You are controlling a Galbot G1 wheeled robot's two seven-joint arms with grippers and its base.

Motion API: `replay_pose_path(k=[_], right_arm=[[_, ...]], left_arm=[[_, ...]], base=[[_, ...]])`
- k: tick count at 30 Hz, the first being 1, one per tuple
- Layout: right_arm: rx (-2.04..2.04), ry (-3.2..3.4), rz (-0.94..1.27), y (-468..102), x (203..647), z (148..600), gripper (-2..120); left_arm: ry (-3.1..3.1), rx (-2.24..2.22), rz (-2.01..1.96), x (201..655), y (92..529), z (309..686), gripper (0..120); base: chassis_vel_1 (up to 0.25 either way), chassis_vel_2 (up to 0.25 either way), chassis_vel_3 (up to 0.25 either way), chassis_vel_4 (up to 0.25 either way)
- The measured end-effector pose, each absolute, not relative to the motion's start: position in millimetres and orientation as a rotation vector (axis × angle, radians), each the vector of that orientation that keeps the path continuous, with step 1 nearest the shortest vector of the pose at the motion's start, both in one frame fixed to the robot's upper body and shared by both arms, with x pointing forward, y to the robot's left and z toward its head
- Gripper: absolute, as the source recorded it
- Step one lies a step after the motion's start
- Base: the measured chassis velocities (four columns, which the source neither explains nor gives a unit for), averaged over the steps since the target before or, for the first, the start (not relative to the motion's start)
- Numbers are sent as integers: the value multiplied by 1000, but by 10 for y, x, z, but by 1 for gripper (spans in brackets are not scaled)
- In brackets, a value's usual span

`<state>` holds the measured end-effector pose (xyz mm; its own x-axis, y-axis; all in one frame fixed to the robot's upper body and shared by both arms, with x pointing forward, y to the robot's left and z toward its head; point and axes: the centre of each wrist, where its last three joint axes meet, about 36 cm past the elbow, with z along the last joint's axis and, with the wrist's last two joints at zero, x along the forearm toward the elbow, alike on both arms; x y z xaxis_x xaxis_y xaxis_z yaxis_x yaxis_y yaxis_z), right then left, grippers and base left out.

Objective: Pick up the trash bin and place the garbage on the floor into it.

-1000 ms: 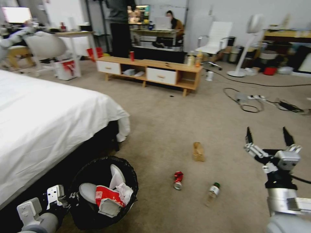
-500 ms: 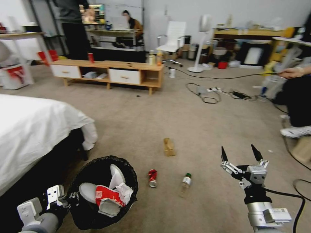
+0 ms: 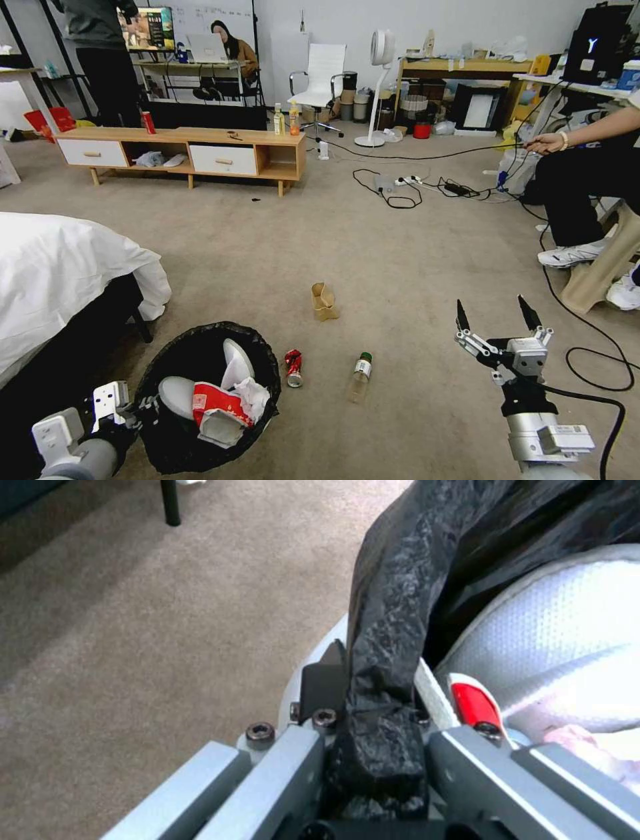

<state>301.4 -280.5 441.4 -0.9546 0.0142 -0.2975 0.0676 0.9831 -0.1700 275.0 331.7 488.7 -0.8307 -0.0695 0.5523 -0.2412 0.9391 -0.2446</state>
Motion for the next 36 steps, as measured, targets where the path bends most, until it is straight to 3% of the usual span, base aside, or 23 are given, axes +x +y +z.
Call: replay_pose_path(k=[36], right_arm=[[79,2827,-253,-2847,3080,4295,100]], left_arm=[[-2527,237,397,2720,3331,4849,1]], base=[[37,39,39,38]])
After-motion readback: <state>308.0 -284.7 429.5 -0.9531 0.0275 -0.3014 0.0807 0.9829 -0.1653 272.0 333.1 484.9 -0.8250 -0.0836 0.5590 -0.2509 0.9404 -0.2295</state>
